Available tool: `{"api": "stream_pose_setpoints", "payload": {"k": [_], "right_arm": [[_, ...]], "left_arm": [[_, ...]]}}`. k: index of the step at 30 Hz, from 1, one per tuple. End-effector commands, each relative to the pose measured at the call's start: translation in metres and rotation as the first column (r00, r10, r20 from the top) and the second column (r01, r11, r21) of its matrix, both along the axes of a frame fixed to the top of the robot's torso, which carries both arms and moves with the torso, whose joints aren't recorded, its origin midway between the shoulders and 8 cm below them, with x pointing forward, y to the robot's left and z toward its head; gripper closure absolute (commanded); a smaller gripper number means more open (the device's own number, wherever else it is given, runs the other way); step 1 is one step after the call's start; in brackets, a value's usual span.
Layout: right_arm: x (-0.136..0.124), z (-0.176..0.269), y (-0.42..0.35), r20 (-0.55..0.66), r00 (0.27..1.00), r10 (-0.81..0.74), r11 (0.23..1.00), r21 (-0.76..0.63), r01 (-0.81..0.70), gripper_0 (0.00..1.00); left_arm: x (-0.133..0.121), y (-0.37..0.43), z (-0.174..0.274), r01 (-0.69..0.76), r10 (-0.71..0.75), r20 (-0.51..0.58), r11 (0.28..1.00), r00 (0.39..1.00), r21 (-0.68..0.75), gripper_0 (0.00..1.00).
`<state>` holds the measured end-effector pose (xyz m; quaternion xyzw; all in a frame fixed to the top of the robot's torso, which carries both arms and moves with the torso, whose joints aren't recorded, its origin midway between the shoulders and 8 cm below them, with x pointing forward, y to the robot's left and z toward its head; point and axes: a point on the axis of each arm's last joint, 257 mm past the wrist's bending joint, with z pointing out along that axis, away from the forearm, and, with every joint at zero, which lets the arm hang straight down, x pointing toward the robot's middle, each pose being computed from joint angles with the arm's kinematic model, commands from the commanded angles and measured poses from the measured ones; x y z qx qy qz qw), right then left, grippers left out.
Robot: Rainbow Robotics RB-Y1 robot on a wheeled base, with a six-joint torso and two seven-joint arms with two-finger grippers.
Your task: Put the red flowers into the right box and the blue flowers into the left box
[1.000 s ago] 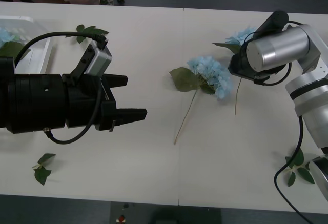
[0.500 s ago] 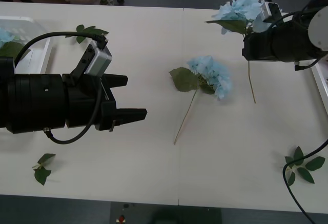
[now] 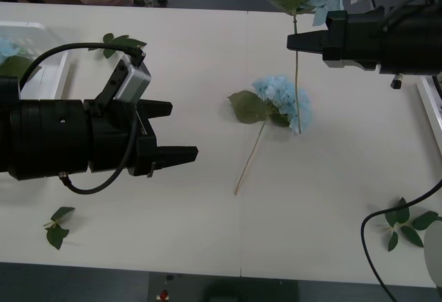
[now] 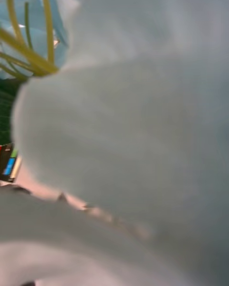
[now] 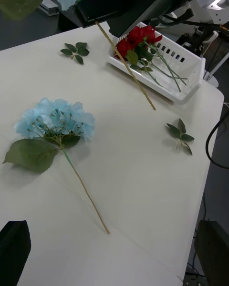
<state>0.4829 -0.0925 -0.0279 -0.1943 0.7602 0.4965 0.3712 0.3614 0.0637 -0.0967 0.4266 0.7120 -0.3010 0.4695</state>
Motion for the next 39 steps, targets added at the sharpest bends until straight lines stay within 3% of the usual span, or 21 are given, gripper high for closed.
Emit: {"api": "stream_pose_setpoints", "payload": {"k": [1,9,10,15,16,22,37,38,39], "right_arm": [[-0.019,0.042,0.029,0.096,0.991,0.091,0.99,0.095,-0.1,1.0],[-0.037,0.074,0.064,0.135,0.976,0.171,0.957,0.212,-0.197,1.0],[-0.04,0.08,0.069,0.147,0.972,0.183,0.95,0.229,-0.213,1.0],[-0.04,0.08,0.069,0.147,0.972,0.183,0.95,0.229,-0.213,1.0],[-0.052,0.106,0.093,0.206,0.952,0.227,0.922,0.27,-0.278,1.0],[-0.055,0.11,0.101,0.241,0.941,0.237,0.92,0.256,-0.297,1.0],[-0.056,0.11,0.102,0.244,0.939,0.241,0.919,0.255,-0.302,1.0],[-0.056,0.11,0.102,0.244,0.939,0.241,0.919,0.255,-0.302,1.0],[-0.056,0.11,0.102,0.244,0.939,0.241,0.919,0.255,-0.302,1.0]], "left_arm": [[-0.001,-0.006,0.019,0.028,-0.028,0.079,1.0,0.996,-0.001,0.0],[-0.001,-0.006,0.019,0.028,-0.028,0.079,1.0,0.996,-0.001,0.0],[-0.004,-0.007,0.004,0.015,-0.014,0.02,0.999,1.0,-0.03,0.0],[-0.004,-0.007,0.004,0.015,-0.014,0.02,0.999,1.0,-0.03,0.0],[-0.012,-0.03,0.033,-0.001,-0.021,-0.09,0.973,0.996,-0.231,0.0],[-0.013,-0.047,0.072,0.009,-0.092,-0.194,0.921,0.977,-0.389,0.0],[0.035,-0.081,0.084,-0.006,-0.089,-0.183,0.886,0.979,-0.463,0.0],[0.035,-0.083,0.084,-0.002,-0.094,-0.184,0.886,0.979,-0.463,0.12],[0.035,-0.085,0.084,-0.003,-0.093,-0.183,0.885,0.979,-0.465,0.44]]}}
